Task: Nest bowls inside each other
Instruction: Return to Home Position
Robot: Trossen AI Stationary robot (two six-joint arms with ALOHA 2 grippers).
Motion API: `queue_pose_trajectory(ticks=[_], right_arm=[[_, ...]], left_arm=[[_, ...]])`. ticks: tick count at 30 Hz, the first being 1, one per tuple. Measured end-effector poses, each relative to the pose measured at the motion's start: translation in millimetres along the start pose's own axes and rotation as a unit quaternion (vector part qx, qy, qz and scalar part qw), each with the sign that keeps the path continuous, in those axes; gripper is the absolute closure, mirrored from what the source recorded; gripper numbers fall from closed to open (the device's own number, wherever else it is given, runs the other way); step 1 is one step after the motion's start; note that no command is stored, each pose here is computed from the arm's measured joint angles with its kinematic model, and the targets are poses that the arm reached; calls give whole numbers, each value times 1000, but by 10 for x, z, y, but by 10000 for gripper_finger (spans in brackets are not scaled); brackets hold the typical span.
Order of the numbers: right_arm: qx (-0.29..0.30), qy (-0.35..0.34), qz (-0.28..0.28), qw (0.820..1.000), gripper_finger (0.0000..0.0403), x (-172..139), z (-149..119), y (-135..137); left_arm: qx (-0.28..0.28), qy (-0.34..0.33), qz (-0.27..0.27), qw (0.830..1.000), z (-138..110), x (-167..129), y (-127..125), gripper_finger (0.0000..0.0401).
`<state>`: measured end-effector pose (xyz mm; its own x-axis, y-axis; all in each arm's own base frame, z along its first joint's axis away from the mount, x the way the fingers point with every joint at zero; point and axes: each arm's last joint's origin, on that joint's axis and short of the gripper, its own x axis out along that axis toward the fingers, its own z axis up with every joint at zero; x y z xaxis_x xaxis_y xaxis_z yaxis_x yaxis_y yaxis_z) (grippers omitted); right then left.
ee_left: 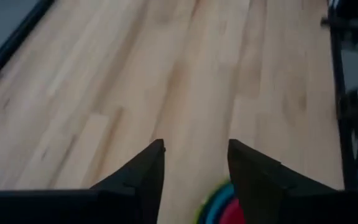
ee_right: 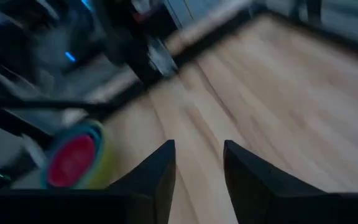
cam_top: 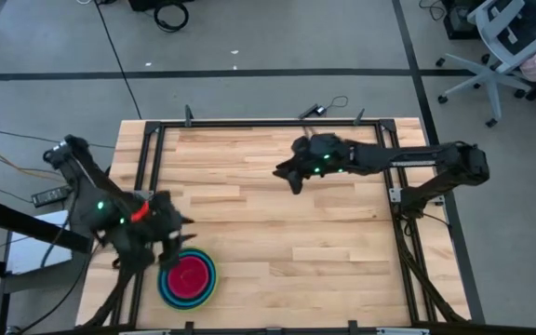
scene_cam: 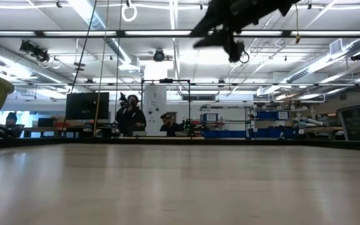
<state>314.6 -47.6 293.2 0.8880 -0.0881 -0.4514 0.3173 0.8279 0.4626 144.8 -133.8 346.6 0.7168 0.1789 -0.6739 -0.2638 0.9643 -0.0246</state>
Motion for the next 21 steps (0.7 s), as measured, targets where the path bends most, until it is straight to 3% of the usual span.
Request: queue_pose_trajectory(ticks=[6,11,16,21], right_arm=[[-36,-76,42,996,318,-496,213,151],[-68,-94,84,990,388,-801,265,233],[-88,-85,113,986,392,-937,209,347],[-127,-31,75,989,397,-973,24,398]], left_arm=[[17,-71,-8,997,447,209,165,261],[28,-146,-61,987,937,514,344,272],[17,-237,-82,968,1336,795,619,281],[-23,-272,-82,959,1505,997,813,294]])
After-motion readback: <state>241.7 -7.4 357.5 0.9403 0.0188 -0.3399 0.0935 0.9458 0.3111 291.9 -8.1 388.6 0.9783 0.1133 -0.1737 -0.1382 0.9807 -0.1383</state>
